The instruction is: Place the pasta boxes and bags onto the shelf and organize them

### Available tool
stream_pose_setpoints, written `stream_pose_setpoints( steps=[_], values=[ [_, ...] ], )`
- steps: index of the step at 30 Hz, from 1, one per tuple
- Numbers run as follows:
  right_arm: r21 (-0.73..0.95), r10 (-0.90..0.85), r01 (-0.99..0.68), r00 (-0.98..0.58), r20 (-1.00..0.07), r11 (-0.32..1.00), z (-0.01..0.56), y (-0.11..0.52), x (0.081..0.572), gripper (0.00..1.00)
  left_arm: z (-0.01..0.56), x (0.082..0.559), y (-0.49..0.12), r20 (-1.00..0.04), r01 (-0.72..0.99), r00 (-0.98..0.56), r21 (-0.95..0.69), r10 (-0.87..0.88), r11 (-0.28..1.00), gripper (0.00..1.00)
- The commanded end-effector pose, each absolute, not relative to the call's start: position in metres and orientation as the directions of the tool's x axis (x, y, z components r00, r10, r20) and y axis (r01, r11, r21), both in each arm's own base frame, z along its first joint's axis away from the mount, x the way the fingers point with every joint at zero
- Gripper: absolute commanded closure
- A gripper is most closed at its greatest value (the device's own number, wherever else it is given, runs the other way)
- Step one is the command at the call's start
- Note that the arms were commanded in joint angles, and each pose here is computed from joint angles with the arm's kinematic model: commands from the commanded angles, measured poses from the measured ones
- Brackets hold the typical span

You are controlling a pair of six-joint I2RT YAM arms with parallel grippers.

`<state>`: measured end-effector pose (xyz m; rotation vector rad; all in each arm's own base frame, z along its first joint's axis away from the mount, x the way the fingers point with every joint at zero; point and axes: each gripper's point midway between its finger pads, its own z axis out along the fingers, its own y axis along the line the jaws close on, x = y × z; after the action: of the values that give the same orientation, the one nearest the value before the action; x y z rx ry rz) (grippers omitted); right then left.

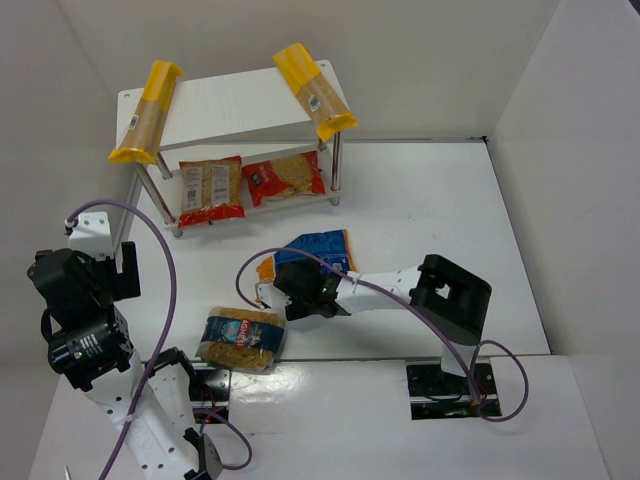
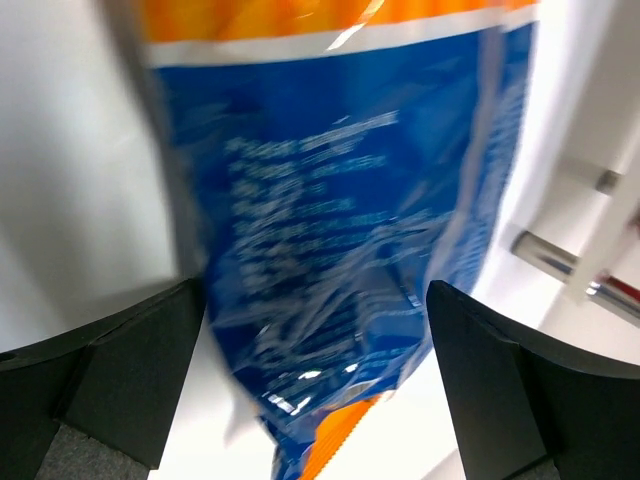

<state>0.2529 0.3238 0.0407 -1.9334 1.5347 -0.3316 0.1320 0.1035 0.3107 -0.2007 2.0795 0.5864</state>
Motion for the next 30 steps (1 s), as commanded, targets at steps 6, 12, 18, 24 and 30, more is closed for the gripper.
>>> stream_pose_setpoints(
  steps=[6,12,18,24,30],
  values=[
    [-0.666,-0.953,-0.743,0.245,-0.177,-0.068,0.027,0.322,0.279,0.0,0.326,0.128,0.105,-0.839,-0.376,-0.53,0.362,0.123,0.853,0.0],
    [-0.566,-0.961,-0.824,0.165,-0.22,-0.011,0.009,0.33,0.285,0.54,0.327,0.126,0.104,-0.839,-0.376,-0.53,0.362,0.123,0.853,0.0],
    [-0.323,-0.916,-0.941,0.039,-0.4,0.101,0.041,0.349,0.276,1.0,0.329,0.128,0.098,-0.843,-0.346,-0.52,0.357,0.139,0.868,0.0],
    [-0.066,-0.742,-0.992,-0.038,-0.67,0.11,0.156,0.354,0.275,1.0,0.326,0.132,0.095,-0.842,-0.315,-0.519,0.35,0.149,0.882,0.0],
    [0.085,-0.587,-0.992,-0.126,-0.8,0.097,0.239,0.329,0.281,1.0,0.322,0.139,0.092,-0.844,-0.289,-0.516,0.335,0.149,0.897,0.0]
  ],
)
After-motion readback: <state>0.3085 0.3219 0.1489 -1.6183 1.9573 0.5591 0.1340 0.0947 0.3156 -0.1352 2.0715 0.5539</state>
